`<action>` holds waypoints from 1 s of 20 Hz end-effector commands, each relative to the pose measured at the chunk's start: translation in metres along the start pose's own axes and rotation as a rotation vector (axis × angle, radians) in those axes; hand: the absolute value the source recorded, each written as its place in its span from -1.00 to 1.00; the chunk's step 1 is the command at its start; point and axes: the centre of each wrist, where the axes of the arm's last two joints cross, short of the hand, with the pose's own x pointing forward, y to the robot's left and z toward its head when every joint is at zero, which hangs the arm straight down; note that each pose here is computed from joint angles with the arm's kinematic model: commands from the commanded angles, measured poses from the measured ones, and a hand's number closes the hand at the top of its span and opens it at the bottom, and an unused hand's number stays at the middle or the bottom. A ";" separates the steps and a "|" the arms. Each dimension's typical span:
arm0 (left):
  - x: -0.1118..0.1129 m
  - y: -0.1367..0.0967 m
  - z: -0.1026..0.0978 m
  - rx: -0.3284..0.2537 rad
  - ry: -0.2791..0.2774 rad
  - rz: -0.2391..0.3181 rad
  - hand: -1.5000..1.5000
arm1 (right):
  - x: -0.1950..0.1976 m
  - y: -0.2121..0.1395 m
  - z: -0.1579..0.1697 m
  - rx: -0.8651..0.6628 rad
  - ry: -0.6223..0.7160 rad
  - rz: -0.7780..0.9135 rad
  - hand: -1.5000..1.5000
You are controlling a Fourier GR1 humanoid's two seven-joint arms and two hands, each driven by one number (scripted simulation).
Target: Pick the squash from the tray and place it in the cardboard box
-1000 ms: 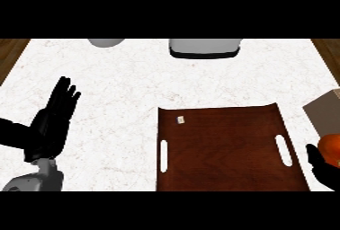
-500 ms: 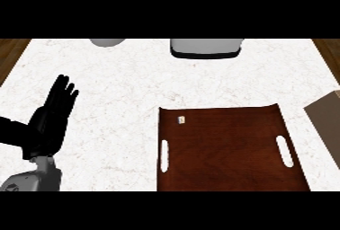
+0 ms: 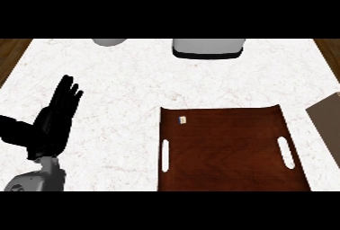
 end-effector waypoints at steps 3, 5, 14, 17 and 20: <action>0.002 0.005 0.006 -0.001 -0.013 -0.002 0.00 | -0.018 0.004 -0.011 -0.229 -0.092 -0.192 -1.00; -0.004 0.008 -0.001 0.005 0.013 0.015 0.00 | -0.008 -0.008 -0.019 -0.359 -0.166 -0.289 -1.00; -0.002 -0.008 0.002 0.019 0.000 0.001 0.00 | -0.032 -0.015 -0.016 -0.405 -0.154 -0.855 -1.00; -0.006 0.018 0.002 0.036 -0.006 -0.024 0.00 | -0.043 -0.028 -0.012 -0.388 -0.152 -1.040 -1.00; -0.003 0.009 0.004 0.027 -0.004 0.011 0.00 | -0.074 -0.031 -0.003 -0.417 -0.128 -1.139 -1.00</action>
